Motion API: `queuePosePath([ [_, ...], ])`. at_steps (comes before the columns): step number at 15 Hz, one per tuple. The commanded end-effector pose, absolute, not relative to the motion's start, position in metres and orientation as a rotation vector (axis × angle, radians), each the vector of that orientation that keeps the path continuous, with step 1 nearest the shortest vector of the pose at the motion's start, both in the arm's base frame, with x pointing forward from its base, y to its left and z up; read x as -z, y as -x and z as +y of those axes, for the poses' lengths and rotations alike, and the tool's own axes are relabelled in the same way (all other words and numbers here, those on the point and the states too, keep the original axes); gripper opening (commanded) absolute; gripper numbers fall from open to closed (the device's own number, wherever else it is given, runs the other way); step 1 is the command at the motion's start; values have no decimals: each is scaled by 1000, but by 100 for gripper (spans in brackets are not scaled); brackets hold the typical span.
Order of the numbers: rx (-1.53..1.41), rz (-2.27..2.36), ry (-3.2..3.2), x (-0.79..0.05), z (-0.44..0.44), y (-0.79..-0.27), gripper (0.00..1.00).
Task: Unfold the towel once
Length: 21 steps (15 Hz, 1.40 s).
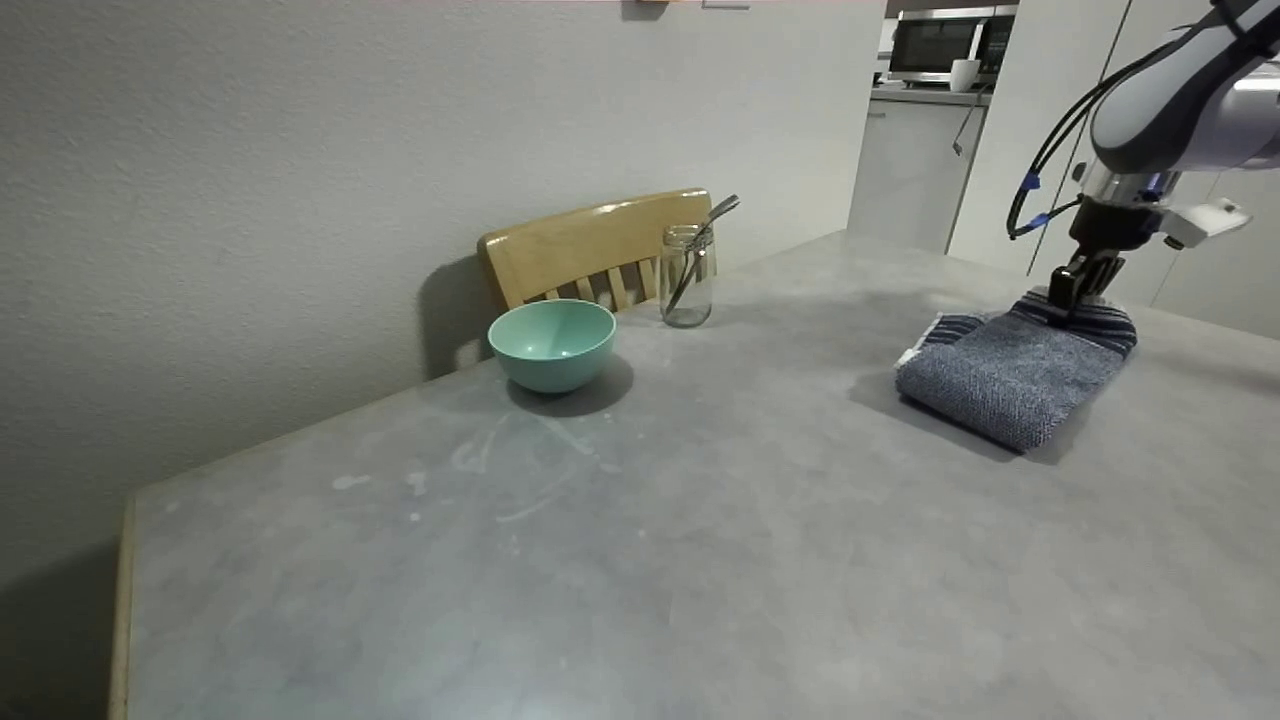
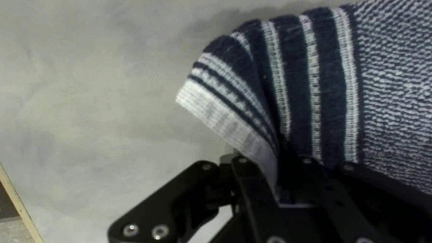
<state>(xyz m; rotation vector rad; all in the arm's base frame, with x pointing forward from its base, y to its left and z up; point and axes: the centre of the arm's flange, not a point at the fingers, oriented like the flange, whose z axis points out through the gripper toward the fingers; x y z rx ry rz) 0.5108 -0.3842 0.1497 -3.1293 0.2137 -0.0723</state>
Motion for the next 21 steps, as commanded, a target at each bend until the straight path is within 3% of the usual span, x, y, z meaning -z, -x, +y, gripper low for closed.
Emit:
queuePosePath([
  [1, 44, 227, 3133, -153, -376, -507, 0],
  [21, 104, 255, 3447, -228, -188, -560, 2],
])
